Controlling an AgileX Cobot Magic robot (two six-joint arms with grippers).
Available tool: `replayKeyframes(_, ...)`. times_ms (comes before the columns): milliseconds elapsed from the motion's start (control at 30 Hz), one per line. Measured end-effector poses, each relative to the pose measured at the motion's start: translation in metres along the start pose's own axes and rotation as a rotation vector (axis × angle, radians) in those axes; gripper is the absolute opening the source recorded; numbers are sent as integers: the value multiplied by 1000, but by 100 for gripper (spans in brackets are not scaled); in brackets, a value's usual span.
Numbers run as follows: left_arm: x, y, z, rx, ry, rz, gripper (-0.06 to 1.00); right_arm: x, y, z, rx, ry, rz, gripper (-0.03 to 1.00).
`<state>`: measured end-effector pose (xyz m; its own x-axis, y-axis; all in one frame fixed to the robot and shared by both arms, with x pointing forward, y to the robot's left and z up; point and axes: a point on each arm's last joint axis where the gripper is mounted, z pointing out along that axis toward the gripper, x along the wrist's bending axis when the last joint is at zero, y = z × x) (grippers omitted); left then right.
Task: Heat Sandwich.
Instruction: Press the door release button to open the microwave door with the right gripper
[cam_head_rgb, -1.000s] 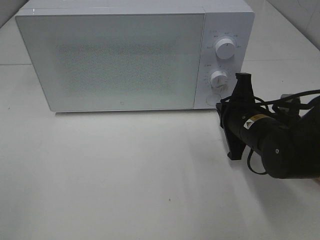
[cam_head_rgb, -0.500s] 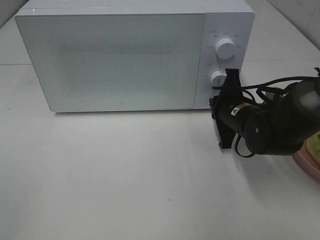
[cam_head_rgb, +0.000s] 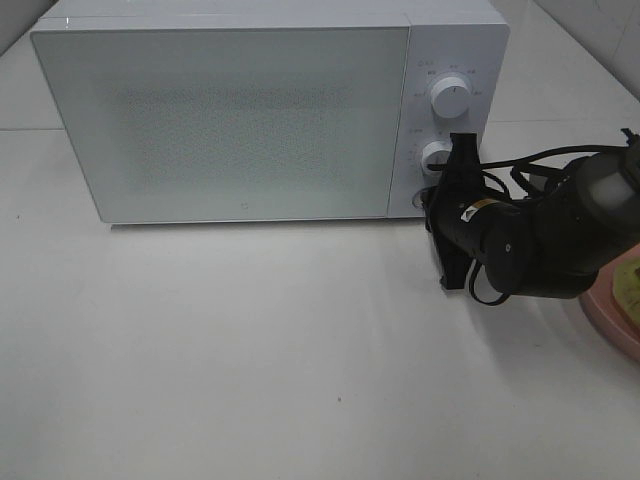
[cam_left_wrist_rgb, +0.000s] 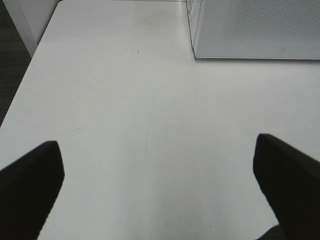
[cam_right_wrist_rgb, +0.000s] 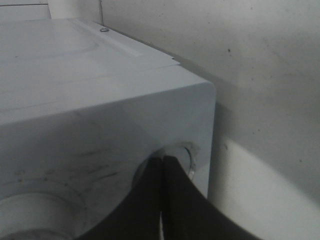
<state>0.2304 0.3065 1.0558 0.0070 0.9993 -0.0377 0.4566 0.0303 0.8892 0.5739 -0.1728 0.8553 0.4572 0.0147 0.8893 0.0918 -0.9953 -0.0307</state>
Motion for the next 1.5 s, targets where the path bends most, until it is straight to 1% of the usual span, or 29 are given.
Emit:
replayKeyframes(400, 0, 0, 0, 0, 0, 0, 97, 3, -1, 4, -10, 17, 17, 1)
replayKeyframes(633, 0, 0, 0, 0, 0, 0, 97, -3, -6, 16, -12, 27, 12, 1)
replayKeyframes(1500, 0, 0, 0, 0, 0, 0, 97, -3, -7, 17, -20, 28, 15, 1)
